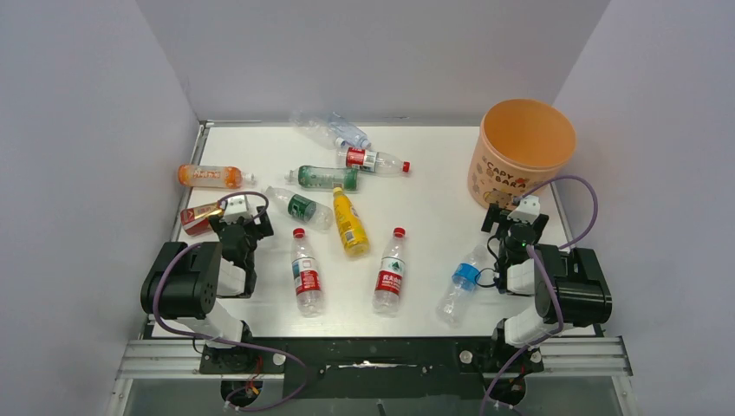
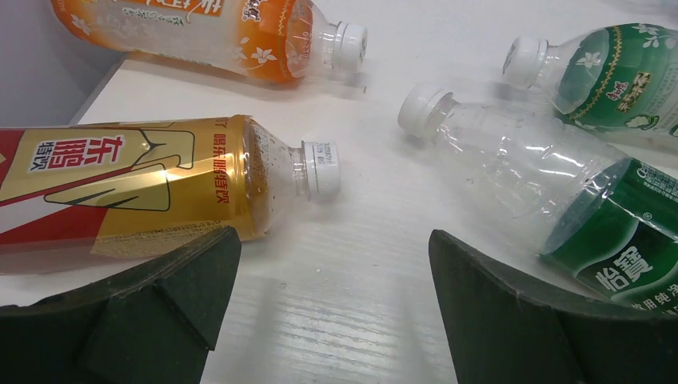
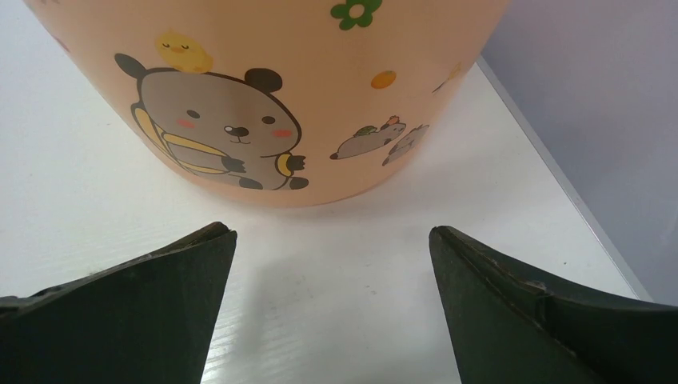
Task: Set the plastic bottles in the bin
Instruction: Pick up the plastic bottle at the center of the board.
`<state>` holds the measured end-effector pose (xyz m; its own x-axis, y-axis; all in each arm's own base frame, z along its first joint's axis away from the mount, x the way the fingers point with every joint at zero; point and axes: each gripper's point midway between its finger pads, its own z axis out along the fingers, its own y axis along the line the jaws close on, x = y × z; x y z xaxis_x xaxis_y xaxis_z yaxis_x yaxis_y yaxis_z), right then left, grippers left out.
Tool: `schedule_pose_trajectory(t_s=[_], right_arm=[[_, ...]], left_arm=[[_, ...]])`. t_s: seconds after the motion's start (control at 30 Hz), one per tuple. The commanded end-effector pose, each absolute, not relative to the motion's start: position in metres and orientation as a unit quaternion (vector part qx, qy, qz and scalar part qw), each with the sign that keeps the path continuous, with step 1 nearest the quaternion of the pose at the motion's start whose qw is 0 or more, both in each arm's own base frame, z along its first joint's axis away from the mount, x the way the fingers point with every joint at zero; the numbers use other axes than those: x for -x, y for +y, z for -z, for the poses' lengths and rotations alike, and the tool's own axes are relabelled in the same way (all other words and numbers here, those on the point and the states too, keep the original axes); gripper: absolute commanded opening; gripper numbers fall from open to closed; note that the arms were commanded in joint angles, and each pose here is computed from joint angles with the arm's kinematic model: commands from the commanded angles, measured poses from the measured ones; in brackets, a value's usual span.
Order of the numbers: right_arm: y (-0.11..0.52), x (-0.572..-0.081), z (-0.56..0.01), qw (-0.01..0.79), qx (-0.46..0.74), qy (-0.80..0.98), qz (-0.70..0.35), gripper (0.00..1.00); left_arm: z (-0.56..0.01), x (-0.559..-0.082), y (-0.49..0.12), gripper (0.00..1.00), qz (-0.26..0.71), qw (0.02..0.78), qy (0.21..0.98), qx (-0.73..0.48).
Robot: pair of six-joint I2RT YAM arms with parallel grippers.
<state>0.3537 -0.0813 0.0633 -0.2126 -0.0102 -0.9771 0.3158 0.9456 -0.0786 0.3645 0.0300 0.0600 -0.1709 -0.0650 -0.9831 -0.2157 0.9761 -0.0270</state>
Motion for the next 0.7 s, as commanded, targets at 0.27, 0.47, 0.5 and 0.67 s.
schedule_pose_trajectory(t_s=[0.27,0.47,0.5,0.67], right_arm=[[-0.0841,-0.3658,-0.0883,0.654,-0.105,0.738,0.128,0.98],[-0.0838,-0.366,-0.0888,0.654,-0.105,0.738,0.128,0.98],[-0.0841,-0.3659,-0.0888,0.654,-0.105,0.738,0.128,0.98],[-0.084,-0.3659,-0.0888,0.654,-0.105,0.738,0.128,0.98]], left_arm=[[-0.0793,-0.3741,0.0305,0.89,-0.051,0.664,0.74,0.093],[-0.0792,-0.374,0.0305,0.89,-0.051,0.664,0.74,0.093],[-0.0789,-0.3741,0.0305,0.89,-0.051,0.664,0.74,0.093],[-0.0808,-0.3742,0.0299,0.89,-0.053,0.666,0.739,0.087]])
